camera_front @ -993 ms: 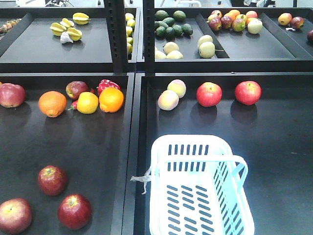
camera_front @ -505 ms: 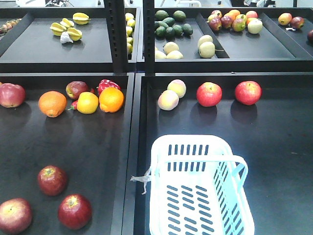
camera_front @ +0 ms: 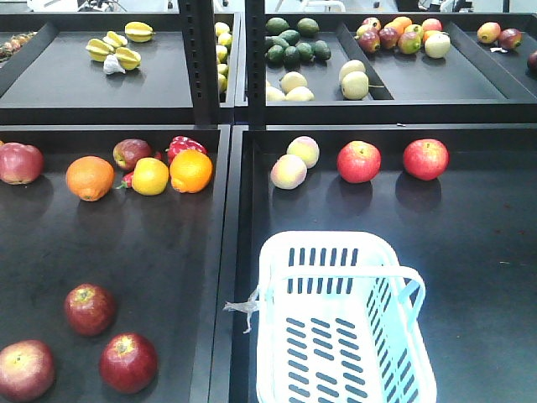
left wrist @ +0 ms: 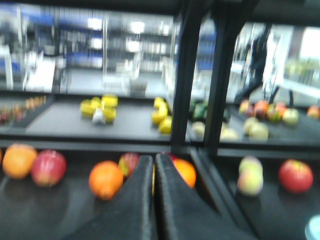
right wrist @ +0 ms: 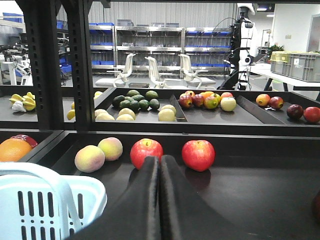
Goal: Pick three apples into basket with both arms
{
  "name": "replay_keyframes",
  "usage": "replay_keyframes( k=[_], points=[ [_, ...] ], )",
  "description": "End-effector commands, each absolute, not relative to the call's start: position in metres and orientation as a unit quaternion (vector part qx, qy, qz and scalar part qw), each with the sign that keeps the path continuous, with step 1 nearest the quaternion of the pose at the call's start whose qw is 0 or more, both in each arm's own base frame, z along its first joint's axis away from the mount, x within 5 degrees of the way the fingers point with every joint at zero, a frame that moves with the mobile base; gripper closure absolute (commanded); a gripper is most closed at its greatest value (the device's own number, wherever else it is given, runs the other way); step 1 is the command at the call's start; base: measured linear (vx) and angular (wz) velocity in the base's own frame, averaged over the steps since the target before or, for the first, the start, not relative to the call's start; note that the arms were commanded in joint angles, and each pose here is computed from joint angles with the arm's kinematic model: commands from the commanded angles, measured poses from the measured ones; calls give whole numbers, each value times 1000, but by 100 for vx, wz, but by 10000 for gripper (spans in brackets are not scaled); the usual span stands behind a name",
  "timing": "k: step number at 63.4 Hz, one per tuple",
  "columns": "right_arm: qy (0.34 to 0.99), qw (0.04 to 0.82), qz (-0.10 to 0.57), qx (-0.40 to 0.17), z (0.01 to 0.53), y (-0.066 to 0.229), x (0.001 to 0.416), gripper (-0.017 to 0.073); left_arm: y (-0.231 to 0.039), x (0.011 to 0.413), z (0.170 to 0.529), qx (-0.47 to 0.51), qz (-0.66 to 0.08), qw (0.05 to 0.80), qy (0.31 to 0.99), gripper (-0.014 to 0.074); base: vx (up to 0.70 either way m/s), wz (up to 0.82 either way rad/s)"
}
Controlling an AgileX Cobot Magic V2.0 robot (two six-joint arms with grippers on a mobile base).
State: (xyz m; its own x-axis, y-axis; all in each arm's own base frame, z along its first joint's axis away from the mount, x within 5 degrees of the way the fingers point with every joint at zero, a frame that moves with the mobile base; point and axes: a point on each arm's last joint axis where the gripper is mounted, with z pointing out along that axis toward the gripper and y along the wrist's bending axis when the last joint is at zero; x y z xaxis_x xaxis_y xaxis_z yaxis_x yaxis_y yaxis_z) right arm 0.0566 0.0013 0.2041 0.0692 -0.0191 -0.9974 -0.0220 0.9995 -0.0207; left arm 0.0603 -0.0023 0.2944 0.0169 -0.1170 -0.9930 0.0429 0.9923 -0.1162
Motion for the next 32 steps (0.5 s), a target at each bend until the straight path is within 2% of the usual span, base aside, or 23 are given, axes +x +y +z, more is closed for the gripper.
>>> replay_keyframes(
  k=[1, 8, 14, 32],
  points=[
    [657, 754, -4, -20, 206, 1, 56, 568, -3, 75, 328, -30, -59, 681, 729, 600, 0, 0],
    [657, 754, -4, -20, 206, 1, 56, 568, -4, 92, 352, -2, -30, 630, 776, 600, 0, 0],
    [657, 754, -4, -20, 206, 1, 56, 568, -5, 106, 369, 34, -3, 611, 791, 600, 0, 0],
    [657, 754, -4, -20, 206, 1, 56, 568, -11, 120, 381, 28, -45, 595, 802, 600, 0, 0]
  ],
)
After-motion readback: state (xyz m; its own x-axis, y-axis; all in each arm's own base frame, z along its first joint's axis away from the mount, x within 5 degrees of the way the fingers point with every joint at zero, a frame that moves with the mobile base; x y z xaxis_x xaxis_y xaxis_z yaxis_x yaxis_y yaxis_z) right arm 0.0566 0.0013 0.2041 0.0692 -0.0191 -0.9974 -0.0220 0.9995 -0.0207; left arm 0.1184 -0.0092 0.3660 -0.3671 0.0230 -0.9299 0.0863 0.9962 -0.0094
